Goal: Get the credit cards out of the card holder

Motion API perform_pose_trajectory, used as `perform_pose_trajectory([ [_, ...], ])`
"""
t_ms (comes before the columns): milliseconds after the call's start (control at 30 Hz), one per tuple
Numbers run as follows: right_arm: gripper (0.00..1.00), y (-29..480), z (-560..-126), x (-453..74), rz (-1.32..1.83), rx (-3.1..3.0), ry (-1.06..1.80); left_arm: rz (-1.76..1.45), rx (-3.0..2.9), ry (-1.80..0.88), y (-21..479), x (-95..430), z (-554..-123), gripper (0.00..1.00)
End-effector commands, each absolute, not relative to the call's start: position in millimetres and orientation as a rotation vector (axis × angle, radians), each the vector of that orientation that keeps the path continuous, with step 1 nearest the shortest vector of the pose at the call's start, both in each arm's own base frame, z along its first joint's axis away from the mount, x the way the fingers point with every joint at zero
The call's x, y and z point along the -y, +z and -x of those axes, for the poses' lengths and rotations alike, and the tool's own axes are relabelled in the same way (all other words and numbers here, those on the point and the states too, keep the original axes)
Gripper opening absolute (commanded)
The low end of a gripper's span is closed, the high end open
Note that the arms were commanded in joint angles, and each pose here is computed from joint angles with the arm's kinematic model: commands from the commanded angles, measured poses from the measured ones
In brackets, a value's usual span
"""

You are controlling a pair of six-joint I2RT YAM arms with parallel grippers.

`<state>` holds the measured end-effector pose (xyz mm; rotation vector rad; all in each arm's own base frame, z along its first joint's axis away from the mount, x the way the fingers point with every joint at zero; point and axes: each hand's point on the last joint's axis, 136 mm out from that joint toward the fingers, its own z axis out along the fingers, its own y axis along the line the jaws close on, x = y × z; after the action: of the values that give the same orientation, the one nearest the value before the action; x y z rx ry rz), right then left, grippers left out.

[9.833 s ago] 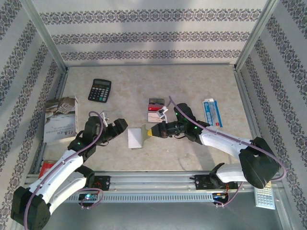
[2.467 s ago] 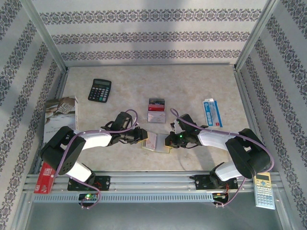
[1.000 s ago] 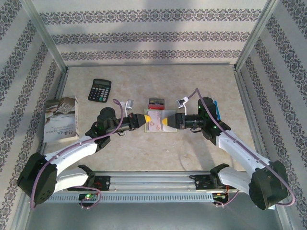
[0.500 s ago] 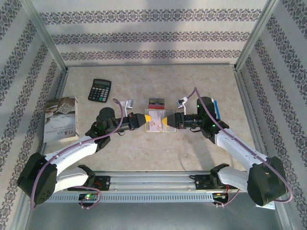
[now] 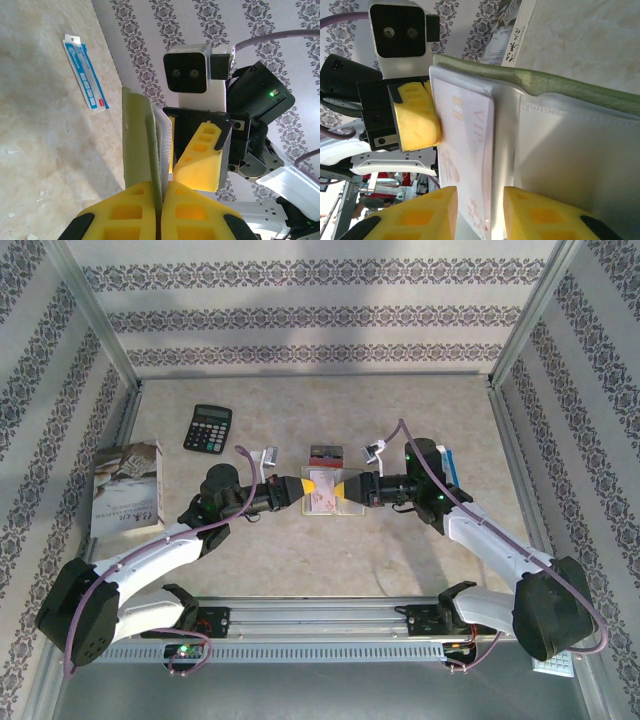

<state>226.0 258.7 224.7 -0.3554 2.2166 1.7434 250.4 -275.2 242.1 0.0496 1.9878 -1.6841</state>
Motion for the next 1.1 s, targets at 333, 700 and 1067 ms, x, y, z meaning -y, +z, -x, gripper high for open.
perform_pose_trajectory([
  [333,0.30,238.6,-226.9,-268.4,0.438,-2.162,1.734,-0.110,-1.886,-1.722,264.5,275.1,-249.3,0.00],
  [700,0.22,240.4,-223.8,-263.5,0.438,-2.146,1.736,-0.106,-1.901,-1.716,261.6,275.6,-250.1,0.00],
  [1067,0.10,237.0,-225.3,-259.2,0.421,-2.146,1.720,-0.097,-1.917,-1.707,257.1,275.9,-251.3,0.00],
])
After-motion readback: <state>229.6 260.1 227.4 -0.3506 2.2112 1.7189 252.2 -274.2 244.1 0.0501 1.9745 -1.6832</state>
